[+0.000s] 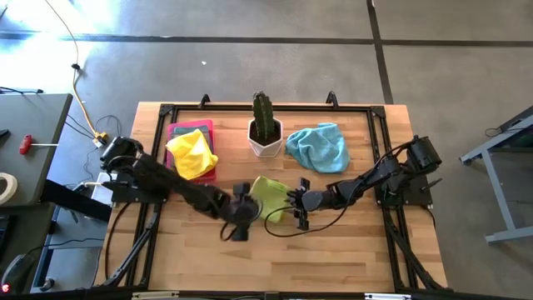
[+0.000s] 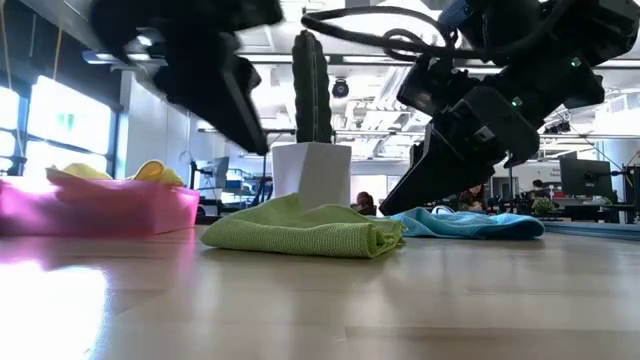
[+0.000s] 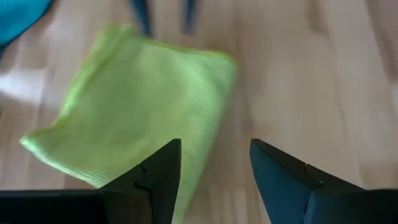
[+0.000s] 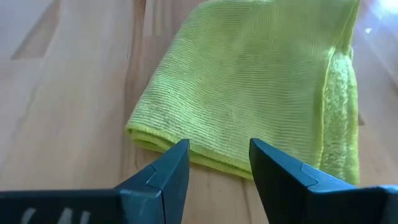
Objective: Fold microfiber towels
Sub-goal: Fold the light green towel
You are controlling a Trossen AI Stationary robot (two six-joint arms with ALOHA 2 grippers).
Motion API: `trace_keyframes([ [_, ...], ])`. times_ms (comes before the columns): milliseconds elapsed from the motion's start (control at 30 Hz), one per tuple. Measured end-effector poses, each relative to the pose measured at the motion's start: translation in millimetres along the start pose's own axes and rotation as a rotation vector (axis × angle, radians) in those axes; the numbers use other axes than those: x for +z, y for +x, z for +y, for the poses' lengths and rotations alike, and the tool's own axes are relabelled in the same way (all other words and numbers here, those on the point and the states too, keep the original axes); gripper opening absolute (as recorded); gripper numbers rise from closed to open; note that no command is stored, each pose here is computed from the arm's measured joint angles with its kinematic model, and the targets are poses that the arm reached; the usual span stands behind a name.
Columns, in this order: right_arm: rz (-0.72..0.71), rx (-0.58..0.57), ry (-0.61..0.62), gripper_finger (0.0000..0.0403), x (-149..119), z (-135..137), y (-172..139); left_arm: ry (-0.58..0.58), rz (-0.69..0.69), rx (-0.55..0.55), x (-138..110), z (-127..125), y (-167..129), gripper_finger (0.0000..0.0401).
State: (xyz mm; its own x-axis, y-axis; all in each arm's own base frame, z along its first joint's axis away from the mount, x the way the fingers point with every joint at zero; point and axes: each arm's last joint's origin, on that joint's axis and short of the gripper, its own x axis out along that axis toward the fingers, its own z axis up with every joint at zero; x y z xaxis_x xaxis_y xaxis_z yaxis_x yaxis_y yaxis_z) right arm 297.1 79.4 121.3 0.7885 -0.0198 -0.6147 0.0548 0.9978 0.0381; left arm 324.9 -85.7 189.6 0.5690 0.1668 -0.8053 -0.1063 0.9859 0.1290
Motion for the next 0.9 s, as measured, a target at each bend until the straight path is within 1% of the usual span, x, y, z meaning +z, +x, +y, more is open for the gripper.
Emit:
trace_keyframes([
  [100,-0.003,0.002,-0.040,0.0161,0,1,0,0.166,0.012,0.018,-10,-19,2,0.0180],
  [167,-0.016,0.006,-0.056,0.0161,1,2,0,0.268,0.026,0.051,-16,-28,7,0.0180],
  [233,-0.031,0.015,-0.058,0.0161,3,4,-1,0.336,0.024,0.097,-20,-35,14,0.0180],
  [300,-0.047,0.035,-0.057,0.0161,3,7,0,0.373,0.032,0.159,-24,-38,21,0.0180],
  [367,-0.061,0.050,-0.062,0.0161,3,11,0,0.373,0.014,0.199,-25,-40,30,0.0180],
  [433,-0.085,0.062,-0.068,0.0161,2,16,3,0.377,0.028,0.230,-27,-38,36,0.0180],
  [533,-0.116,0.055,-0.042,0.0161,1,20,7,0.318,0.049,0.249,-27,-32,42,0.0180],
  [600,-0.124,0.028,0.031,0.0161,-1,19,11,0.253,0.056,0.261,-27,-26,44,0.0180],
  [700,-0.127,0.015,0.176,0.0161,-5,19,20,0.151,0.064,0.276,-25,-17,44,0.0180],
  [767,-0.119,0.013,0.239,0.0161,-10,19,26,0.059,0.050,0.282,-20,-12,43,0.0180],
  [900,-0.085,0.025,0.262,0.0161,-15,24,32,-0.070,0.066,0.302,-16,-2,39,0.0180],
])
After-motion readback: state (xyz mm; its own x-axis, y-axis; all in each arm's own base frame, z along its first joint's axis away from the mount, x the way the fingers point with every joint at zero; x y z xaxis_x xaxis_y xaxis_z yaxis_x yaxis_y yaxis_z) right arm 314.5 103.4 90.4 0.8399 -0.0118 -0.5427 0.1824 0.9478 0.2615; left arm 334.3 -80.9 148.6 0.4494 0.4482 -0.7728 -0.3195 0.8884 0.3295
